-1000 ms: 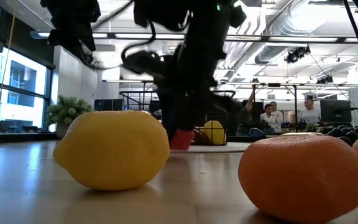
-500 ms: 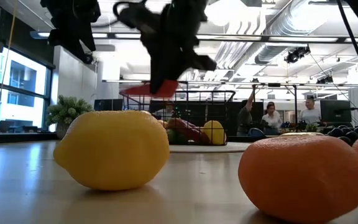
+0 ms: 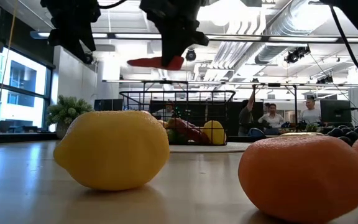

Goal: Build produce basket
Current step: Put the carrot into the wire basket

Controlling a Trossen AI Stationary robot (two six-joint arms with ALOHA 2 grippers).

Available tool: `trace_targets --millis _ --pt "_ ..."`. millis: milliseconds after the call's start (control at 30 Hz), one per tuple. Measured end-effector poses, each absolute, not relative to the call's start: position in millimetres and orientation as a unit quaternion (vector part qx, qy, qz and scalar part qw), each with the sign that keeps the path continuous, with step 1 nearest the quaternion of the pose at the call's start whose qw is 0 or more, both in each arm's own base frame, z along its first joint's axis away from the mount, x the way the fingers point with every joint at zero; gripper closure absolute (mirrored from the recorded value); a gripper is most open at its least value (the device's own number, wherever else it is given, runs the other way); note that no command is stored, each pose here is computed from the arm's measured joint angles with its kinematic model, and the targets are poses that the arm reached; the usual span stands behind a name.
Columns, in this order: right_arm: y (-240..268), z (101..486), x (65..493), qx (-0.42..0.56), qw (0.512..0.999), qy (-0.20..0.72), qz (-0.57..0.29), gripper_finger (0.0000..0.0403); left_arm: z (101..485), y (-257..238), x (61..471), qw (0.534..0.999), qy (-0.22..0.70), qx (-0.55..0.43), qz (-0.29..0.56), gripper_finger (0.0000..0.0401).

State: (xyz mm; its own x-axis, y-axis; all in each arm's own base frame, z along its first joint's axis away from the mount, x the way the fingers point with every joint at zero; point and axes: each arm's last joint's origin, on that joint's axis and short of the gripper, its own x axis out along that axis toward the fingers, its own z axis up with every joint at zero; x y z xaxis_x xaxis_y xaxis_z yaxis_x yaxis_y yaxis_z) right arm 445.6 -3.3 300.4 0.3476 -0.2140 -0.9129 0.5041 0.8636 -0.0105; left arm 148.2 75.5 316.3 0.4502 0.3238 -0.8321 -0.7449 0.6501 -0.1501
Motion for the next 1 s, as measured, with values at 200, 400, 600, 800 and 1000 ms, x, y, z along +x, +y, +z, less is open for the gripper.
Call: trace_targets --millis 200,400,600,800,1000 --pt "-38 313 437 0.058 0.805 0.562 -0.182 0.0354 316 75 148 0.812 0.408 -0.258 0.329 0.0126" --pt "-77 315 425 -0.030 0.782 0.609 -0.130 0.0351 316 75 148 0.811 0.408 -0.258 0.329 0.0126" --pt "-110 314 415 -0.122 0.760 0.636 -0.062 0.0349 316 75 148 0.812 0.408 -0.258 0.329 0.0126" --pt "-143 314 405 -0.148 0.749 0.644 -0.050 0.0348 316 76 148 0.811 0.408 -0.258 0.330 0.0126" --pt "-165 314 397 -0.173 0.741 0.648 -0.022 0.0347 316 76 148 0.811 0.407 -0.258 0.331 0.0126"
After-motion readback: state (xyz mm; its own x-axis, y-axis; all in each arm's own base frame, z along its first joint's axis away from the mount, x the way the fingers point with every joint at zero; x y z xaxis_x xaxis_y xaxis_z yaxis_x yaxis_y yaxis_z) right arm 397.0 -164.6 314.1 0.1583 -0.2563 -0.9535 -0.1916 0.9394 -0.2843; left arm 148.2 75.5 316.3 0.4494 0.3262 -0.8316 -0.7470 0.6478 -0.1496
